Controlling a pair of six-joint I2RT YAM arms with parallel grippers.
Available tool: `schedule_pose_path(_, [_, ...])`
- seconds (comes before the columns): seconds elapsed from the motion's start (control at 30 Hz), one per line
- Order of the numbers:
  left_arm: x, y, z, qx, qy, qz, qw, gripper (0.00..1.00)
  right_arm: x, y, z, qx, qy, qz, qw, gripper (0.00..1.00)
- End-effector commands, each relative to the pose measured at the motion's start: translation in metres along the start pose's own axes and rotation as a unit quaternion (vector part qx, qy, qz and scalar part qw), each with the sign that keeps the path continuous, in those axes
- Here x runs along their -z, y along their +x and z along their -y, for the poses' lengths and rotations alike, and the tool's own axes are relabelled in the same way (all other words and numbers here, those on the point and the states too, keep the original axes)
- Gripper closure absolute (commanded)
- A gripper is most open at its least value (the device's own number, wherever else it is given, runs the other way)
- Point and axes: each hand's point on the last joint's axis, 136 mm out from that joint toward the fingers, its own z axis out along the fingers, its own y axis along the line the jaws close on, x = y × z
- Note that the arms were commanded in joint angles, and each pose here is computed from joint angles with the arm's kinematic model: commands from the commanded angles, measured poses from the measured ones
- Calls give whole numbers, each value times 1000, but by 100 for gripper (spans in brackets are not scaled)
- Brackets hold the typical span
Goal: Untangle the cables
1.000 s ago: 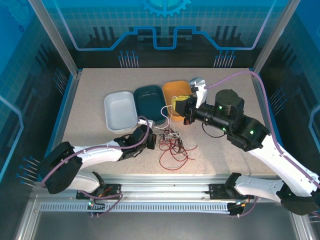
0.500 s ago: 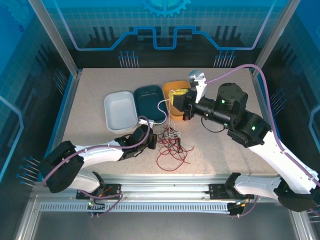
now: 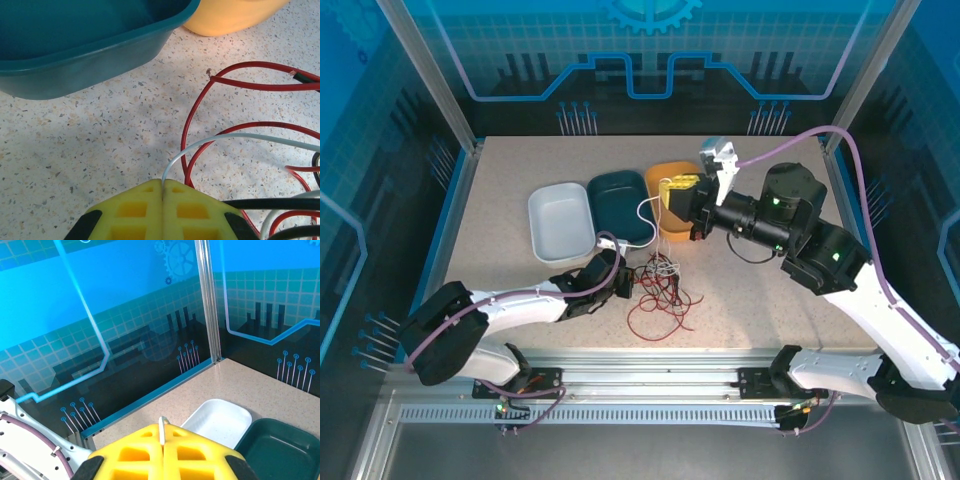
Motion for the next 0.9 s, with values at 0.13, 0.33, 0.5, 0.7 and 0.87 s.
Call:
schedule_pose_path(0.13, [-1, 5, -2, 6, -2, 1, 1000, 100, 22, -46, -7, 52, 16, 58, 997, 100])
schedule_pose_path(0.33, [-2, 7, -3, 9, -4, -4, 1000, 100, 24, -56, -10, 61, 14, 66, 996, 100])
schedule_pose_path(0.5, [-2, 6, -2, 11, -1, -1, 1000, 100, 27, -59, -9, 63, 20, 69, 995, 100])
schedule_pose_path(0.7, [-2, 6, -3, 10, -3, -1, 1000, 100, 34, -69, -12, 77, 21, 77, 994, 100])
schedule_pose_path(0.87, [1, 3, -2, 14, -2, 4, 1000, 100, 32, -56, -3, 71, 38, 69, 994, 100])
